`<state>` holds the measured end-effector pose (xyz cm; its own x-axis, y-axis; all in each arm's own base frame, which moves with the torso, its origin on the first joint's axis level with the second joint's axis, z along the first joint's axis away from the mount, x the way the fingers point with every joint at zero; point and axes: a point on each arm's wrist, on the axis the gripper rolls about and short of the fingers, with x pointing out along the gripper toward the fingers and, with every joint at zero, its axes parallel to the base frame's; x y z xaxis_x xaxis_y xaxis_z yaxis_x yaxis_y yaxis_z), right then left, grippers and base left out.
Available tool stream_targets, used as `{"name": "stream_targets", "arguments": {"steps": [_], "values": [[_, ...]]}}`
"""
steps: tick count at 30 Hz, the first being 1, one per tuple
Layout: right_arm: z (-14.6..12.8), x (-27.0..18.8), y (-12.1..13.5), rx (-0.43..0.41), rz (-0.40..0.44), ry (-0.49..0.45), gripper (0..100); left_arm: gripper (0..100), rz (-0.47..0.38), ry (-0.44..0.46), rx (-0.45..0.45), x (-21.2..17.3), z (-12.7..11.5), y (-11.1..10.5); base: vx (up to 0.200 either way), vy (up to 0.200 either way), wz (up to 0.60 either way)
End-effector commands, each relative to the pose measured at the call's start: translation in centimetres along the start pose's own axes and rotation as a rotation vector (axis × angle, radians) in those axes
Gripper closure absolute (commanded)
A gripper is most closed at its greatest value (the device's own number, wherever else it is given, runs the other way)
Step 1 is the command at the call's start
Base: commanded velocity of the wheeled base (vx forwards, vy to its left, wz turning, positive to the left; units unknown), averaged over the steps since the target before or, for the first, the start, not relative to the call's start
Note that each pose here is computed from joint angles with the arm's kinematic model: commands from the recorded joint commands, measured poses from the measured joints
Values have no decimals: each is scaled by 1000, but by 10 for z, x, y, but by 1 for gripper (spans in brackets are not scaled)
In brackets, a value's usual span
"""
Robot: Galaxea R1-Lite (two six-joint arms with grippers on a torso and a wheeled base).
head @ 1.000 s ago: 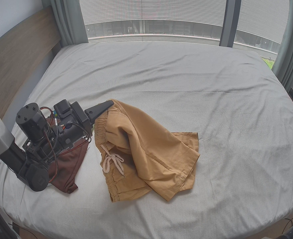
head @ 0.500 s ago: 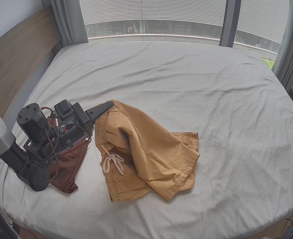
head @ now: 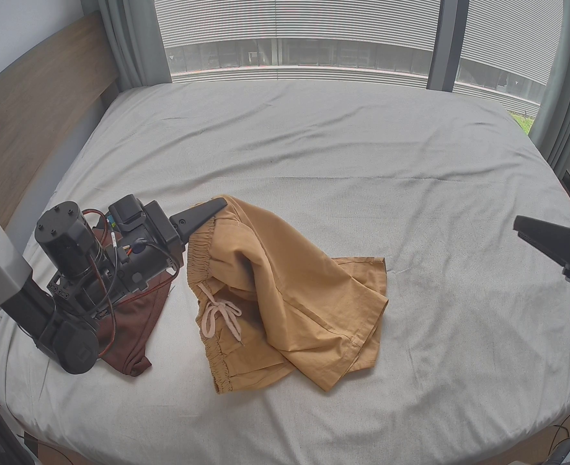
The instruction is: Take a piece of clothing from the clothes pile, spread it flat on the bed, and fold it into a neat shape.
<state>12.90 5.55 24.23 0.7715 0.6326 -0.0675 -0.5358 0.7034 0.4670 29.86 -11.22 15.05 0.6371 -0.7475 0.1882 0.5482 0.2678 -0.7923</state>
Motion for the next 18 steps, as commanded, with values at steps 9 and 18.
{"name": "stream_targets", "arguments": {"steps": [9,18], "values": [[-48,70,-51,112,-74,164,0,100,18,31,56,5,-10,9,0,0,0],[-77,96,-70,212,-63,237,0,100,17,37,53,6,-12,9,0,0,0]]}}
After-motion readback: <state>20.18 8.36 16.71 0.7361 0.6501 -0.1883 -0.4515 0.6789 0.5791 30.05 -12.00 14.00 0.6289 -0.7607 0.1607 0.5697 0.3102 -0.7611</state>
